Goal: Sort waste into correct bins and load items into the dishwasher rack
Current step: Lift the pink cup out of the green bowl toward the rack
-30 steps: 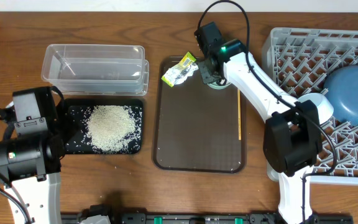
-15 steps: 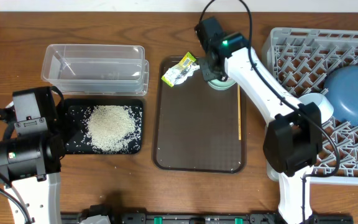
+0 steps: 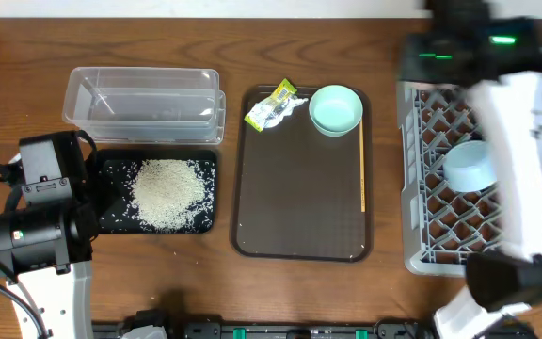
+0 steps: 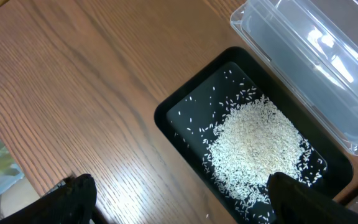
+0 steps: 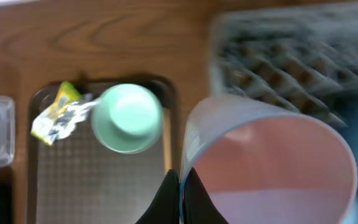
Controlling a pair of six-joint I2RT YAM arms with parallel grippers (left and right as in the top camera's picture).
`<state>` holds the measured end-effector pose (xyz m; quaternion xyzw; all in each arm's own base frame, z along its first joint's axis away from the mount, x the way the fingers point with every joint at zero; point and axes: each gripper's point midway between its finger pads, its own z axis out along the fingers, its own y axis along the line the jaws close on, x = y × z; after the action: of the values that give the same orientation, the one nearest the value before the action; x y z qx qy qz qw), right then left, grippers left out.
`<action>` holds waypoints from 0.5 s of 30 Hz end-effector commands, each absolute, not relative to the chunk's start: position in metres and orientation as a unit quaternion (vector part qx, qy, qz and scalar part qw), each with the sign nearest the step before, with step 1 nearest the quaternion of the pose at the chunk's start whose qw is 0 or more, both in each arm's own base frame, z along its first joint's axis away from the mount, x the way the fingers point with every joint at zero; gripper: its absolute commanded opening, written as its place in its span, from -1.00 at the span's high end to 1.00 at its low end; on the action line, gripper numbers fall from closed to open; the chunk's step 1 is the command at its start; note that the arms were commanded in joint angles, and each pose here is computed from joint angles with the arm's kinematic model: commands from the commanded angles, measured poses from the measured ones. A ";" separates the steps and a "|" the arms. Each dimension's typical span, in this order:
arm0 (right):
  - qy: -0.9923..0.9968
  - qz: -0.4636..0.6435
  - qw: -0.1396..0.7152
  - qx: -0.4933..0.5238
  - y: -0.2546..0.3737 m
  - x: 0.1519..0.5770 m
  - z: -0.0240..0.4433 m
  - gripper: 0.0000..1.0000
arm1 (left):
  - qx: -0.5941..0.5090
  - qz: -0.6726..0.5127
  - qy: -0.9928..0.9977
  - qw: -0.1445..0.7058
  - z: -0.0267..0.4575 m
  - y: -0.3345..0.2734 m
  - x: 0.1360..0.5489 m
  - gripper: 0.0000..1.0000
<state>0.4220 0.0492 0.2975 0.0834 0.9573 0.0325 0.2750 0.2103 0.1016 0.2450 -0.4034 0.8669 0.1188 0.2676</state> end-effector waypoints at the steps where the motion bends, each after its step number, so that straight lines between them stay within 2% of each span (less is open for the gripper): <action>1: 0.949 0.080 0.267 0.149 0.009 0.405 0.313 0.98 | -0.405 0.123 0.866 0.265 0.245 0.103 0.209 -0.81; 4: 0.944 0.104 0.243 0.199 -0.034 0.385 0.312 0.98 | -0.405 0.123 0.866 0.265 0.245 0.103 0.209 -0.81; 7: 0.939 0.151 0.231 0.205 -0.060 0.372 0.311 0.98 | -0.405 0.123 0.866 0.265 0.245 0.103 0.209 -0.81; 15: 0.895 0.301 0.254 0.210 -0.096 0.350 0.320 0.98 | -0.405 0.123 0.866 0.265 0.245 0.103 0.209 -0.81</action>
<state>0.3517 -0.1105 0.3021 0.2565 0.9164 0.2108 0.2233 0.2103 0.1016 0.2450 -0.4034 0.8669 0.1188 0.2676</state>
